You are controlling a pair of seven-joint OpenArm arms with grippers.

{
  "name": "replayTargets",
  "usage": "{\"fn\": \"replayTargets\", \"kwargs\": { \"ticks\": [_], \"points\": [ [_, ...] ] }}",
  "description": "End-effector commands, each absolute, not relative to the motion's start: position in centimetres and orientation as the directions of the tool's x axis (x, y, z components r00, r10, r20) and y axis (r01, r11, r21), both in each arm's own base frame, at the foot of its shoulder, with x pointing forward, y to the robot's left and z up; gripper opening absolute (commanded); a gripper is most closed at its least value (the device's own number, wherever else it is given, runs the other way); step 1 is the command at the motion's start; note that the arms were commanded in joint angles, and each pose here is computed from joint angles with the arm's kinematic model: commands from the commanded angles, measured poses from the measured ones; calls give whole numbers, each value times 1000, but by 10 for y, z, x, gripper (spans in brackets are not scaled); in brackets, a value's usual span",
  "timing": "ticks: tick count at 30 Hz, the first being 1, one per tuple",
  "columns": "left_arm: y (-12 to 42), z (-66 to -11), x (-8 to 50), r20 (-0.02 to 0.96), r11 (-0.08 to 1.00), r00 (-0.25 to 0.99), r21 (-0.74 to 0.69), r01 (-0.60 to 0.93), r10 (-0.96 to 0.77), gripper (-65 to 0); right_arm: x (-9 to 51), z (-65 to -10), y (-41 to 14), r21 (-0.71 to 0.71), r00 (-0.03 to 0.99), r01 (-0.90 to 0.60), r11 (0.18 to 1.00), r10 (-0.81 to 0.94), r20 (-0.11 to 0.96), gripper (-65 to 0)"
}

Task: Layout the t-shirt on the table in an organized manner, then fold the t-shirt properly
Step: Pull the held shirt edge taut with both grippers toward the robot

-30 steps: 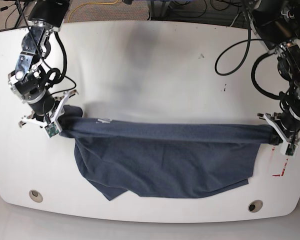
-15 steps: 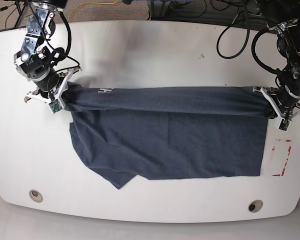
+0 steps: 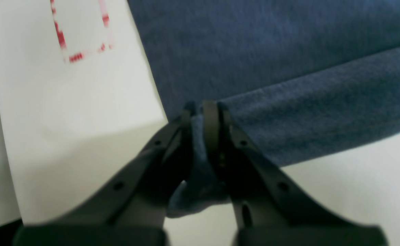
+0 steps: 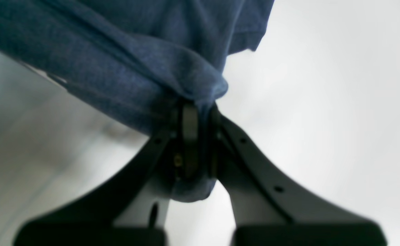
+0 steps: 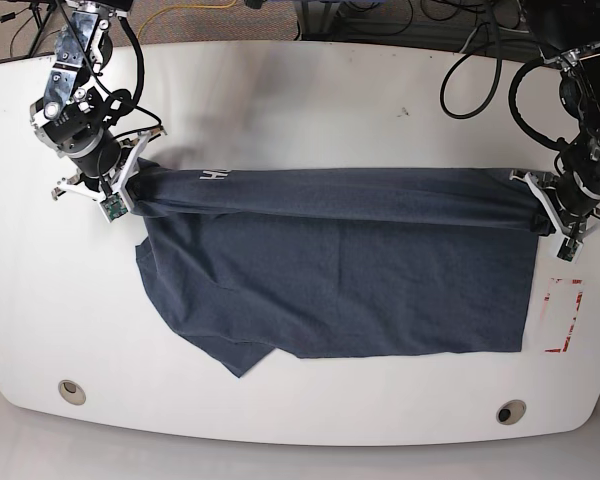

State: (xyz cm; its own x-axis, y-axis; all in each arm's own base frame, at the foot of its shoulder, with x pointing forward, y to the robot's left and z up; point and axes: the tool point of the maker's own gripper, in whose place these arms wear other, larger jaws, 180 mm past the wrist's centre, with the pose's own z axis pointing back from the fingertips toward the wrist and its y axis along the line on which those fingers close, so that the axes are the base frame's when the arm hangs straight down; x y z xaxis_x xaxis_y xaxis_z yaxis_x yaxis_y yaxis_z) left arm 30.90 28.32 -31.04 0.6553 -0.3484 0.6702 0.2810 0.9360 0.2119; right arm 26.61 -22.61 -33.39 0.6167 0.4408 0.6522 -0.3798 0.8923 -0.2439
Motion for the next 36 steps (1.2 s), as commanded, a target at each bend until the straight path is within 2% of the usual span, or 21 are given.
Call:
{"fn": "replayTargets", "kwargs": {
  "ticks": [1, 16, 24, 33, 36],
  "points": [
    [296, -310, 310, 659, 937, 666, 232, 263, -350, -644, 267, -327, -234, -279, 611, -365, 888, 454, 648, -650],
    [320, -376, 280, 532, 970, 812, 106, 219, -241, -644, 235, -368, -224, -185, 697, -384, 905, 415, 585, -650],
    [319, -380, 279, 524, 971, 818, 98, 220, -238, -642, 222, -384, -226, -154, 731, -384, 910, 402, 551, -650],
    [312, -385, 278, 482, 948, 818, 120, 294, -314, -640, 211, -391, -226, -142, 750, -388, 911, 401, 527, -648],
    [312, -385, 277, 478, 948, 820, 121, 295, -316, -639, 206, -393, -225, -136, 754, -392, 910, 403, 518, -631]
  ]
}}
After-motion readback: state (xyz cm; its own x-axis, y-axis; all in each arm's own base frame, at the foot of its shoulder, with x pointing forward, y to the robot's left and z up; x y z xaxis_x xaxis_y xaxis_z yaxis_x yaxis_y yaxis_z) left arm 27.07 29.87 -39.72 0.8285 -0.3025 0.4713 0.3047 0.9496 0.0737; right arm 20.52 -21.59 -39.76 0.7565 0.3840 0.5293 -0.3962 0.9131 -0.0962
